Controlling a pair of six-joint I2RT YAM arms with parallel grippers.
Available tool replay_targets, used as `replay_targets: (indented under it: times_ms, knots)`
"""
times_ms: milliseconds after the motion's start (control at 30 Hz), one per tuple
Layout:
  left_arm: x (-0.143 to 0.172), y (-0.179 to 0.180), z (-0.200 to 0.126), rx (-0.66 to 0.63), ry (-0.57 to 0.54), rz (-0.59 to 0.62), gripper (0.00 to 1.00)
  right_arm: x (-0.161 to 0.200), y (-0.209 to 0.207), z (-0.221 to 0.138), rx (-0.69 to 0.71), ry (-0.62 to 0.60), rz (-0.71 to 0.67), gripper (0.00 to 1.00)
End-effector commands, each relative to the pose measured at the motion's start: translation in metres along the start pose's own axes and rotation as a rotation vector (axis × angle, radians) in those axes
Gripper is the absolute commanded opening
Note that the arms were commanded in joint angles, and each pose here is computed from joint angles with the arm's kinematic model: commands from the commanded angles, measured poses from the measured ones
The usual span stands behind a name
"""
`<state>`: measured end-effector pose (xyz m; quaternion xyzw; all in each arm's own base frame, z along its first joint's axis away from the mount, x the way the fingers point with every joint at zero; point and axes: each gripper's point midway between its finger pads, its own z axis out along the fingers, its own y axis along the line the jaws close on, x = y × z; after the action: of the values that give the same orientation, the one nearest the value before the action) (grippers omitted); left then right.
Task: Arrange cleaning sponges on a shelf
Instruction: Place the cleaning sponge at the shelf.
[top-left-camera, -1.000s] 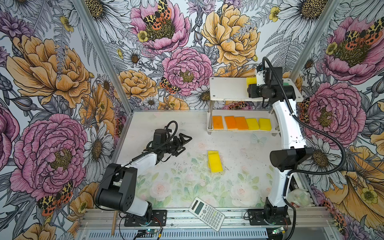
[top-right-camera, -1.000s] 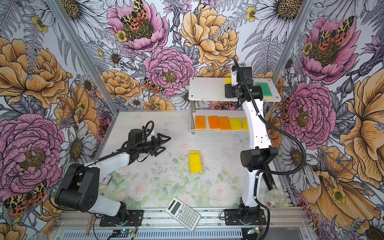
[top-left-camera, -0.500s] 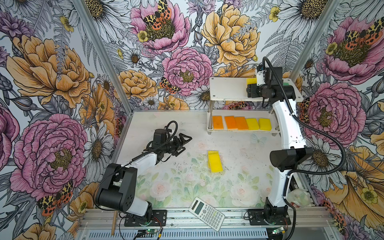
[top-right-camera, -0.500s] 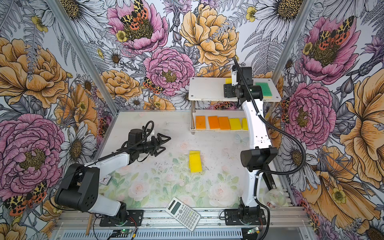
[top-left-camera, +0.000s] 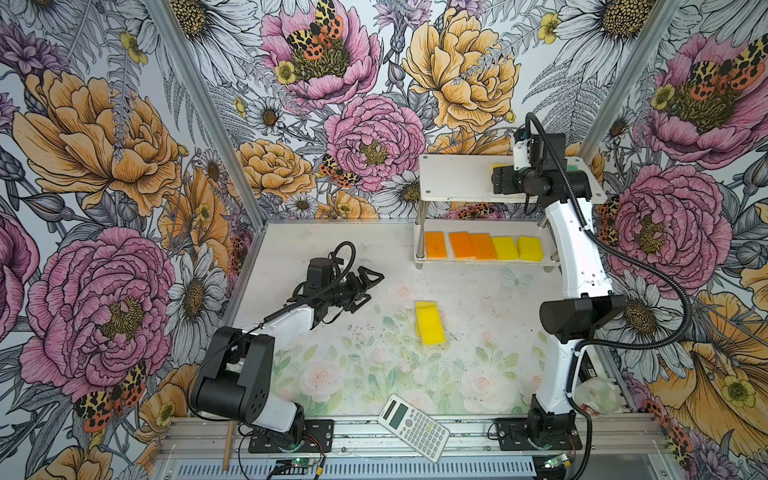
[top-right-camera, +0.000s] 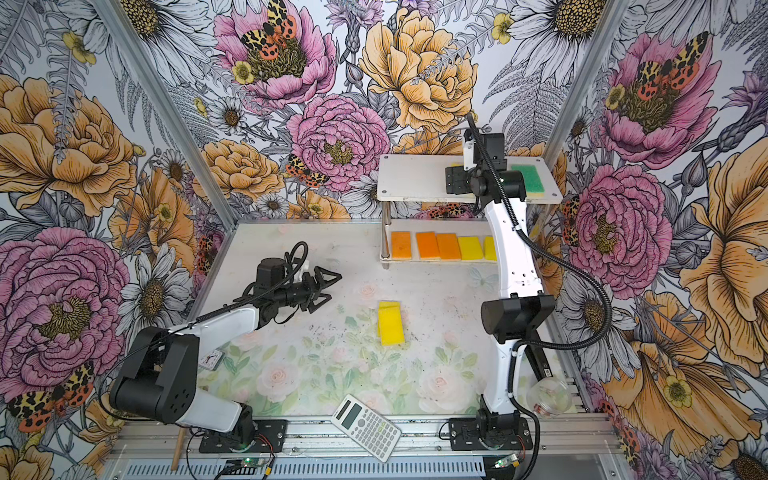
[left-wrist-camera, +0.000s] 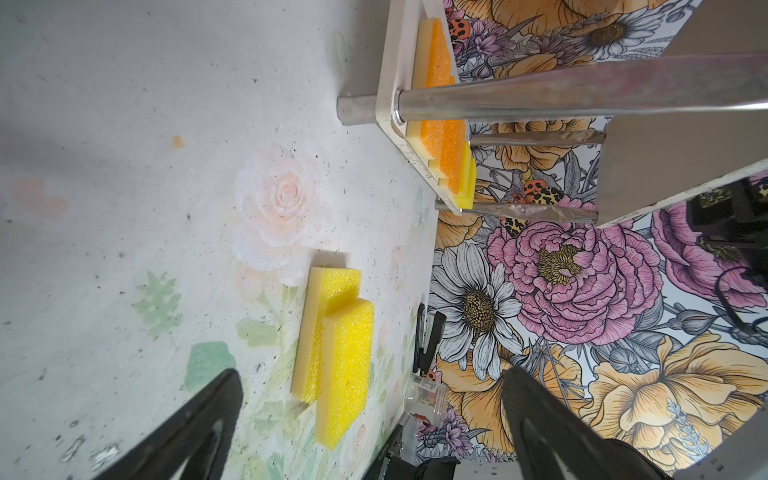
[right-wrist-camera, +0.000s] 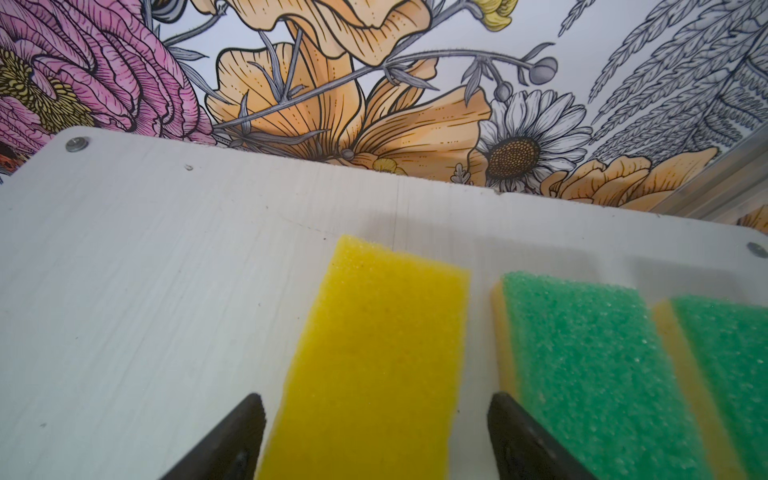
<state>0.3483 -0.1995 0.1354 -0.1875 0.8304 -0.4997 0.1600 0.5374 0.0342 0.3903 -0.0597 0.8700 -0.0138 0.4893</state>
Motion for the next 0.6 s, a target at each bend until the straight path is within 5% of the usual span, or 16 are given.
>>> replay_targets:
  times_ms: [0,567]
  knots:
    - [-0.005,0.004,-0.001,-0.009,-0.017,0.016,0.99,-0.022,-0.010,-0.023,0.036,-0.079,-0.019,0.86]
    - [-0.004,0.004,0.000,-0.008,-0.014,0.020,0.99,-0.027,-0.011,-0.039,0.022,-0.101,-0.033,0.89]
